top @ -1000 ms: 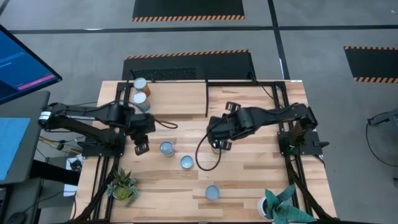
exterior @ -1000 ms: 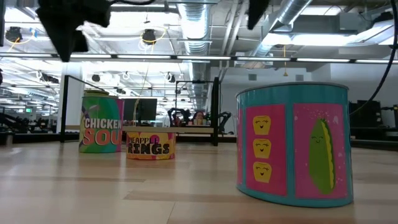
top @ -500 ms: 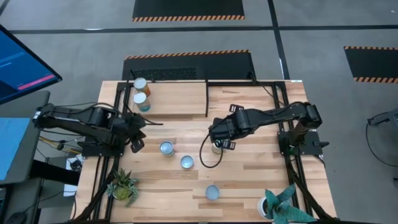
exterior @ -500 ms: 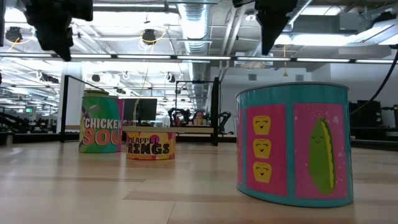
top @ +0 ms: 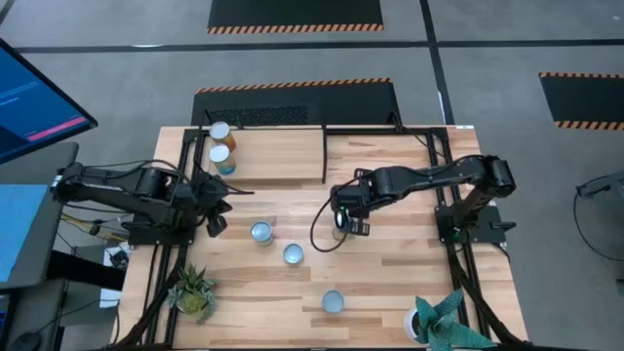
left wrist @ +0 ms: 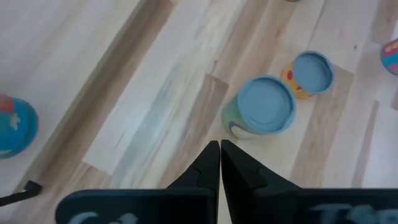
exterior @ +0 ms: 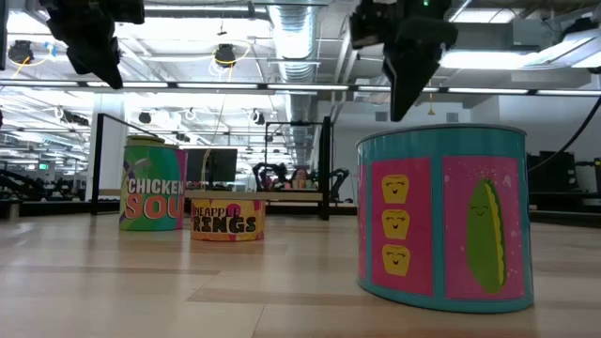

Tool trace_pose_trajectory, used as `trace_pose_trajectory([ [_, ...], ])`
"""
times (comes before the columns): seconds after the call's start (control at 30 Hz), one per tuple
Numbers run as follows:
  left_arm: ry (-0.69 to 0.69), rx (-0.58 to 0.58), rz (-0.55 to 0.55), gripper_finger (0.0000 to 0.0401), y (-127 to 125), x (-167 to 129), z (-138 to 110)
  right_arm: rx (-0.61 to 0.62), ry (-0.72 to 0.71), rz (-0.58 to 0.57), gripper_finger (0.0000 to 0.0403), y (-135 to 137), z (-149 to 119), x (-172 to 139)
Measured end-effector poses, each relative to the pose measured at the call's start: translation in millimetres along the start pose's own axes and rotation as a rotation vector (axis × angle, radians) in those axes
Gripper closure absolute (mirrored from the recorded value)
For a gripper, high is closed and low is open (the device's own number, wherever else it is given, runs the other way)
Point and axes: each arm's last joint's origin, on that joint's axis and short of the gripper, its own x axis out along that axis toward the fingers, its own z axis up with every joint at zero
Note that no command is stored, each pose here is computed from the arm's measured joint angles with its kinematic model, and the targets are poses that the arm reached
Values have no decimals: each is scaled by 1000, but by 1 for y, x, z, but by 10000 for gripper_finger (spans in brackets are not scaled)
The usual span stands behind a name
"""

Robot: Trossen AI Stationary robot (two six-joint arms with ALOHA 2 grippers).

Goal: Pick and place cans onto a shelf
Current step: Put the pears can on the shelf aligned with the green green peas can

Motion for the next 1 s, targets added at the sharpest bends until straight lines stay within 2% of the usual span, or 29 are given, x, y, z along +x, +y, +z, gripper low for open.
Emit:
trace_pose_trajectory([
  [0.17, 13, -31, 9, 400, 4, 9, -10, 20, -2, 15, 287, -4, 2, 5],
  [0.37, -10, -61, -21, 400, 6, 19, -19, -7, -89, 32, 287, -7, 11, 5],
  [0.6, -54, -72, -90, 400, 0, 10, -24, -25, -84, 107, 287, -24, 13, 10],
  [0.77, -66, -84, -125, 400, -4, 5, -29, 15, -72, 222, 287, -31, 14, 13],
  [1.0, -87, -99, -121, 400, -10, 2, -34, 57, -38, 243, 274, -30, 24, 39],
])
